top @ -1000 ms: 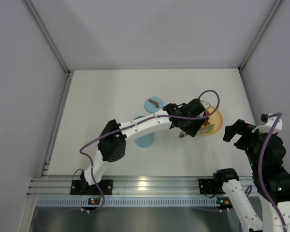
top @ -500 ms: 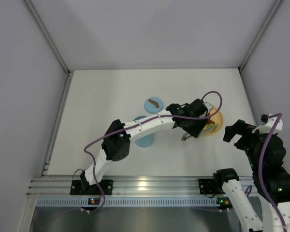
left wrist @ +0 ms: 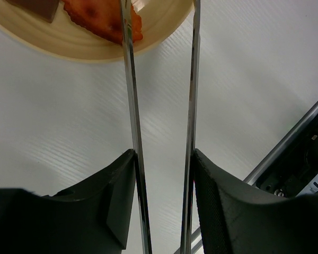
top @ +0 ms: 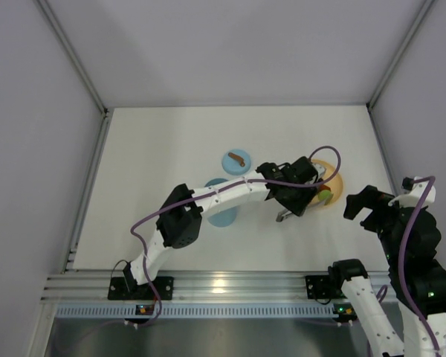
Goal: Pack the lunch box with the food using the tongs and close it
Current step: Pick up the fake food from the plate.
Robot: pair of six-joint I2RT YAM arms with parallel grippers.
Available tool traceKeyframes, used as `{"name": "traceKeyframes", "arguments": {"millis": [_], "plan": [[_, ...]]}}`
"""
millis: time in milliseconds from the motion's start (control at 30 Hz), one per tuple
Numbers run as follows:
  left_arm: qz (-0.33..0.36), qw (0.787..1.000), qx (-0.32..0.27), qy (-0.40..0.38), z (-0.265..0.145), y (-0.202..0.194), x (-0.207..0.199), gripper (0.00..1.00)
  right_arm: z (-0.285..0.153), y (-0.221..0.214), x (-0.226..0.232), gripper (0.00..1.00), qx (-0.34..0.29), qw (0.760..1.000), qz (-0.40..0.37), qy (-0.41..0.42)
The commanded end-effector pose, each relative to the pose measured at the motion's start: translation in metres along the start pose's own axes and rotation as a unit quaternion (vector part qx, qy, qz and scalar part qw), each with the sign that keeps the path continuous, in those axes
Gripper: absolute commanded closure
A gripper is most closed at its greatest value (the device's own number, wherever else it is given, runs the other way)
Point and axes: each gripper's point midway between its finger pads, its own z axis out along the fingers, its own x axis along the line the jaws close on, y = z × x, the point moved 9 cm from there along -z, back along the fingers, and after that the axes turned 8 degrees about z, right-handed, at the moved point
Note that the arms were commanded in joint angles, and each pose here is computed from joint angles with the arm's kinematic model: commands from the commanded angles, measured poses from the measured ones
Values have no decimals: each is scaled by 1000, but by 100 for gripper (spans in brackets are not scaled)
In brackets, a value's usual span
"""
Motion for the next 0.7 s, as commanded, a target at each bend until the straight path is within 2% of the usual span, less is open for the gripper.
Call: {"name": "traceKeyframes", "arguments": {"millis": [0,433,667], "plan": [[8,999,-41,-22,-22,15,-10,50,-6,1,-2,0,-4,1000,-4,-6],[15,999,-37,-27,-20,14,-12,52,-5,1,-3,1,-3,1000,-4,-7],[15,998,-43,-41,-21,20,-16,59,-5,1,-3,0,-3,1000,-4,-8]]}}
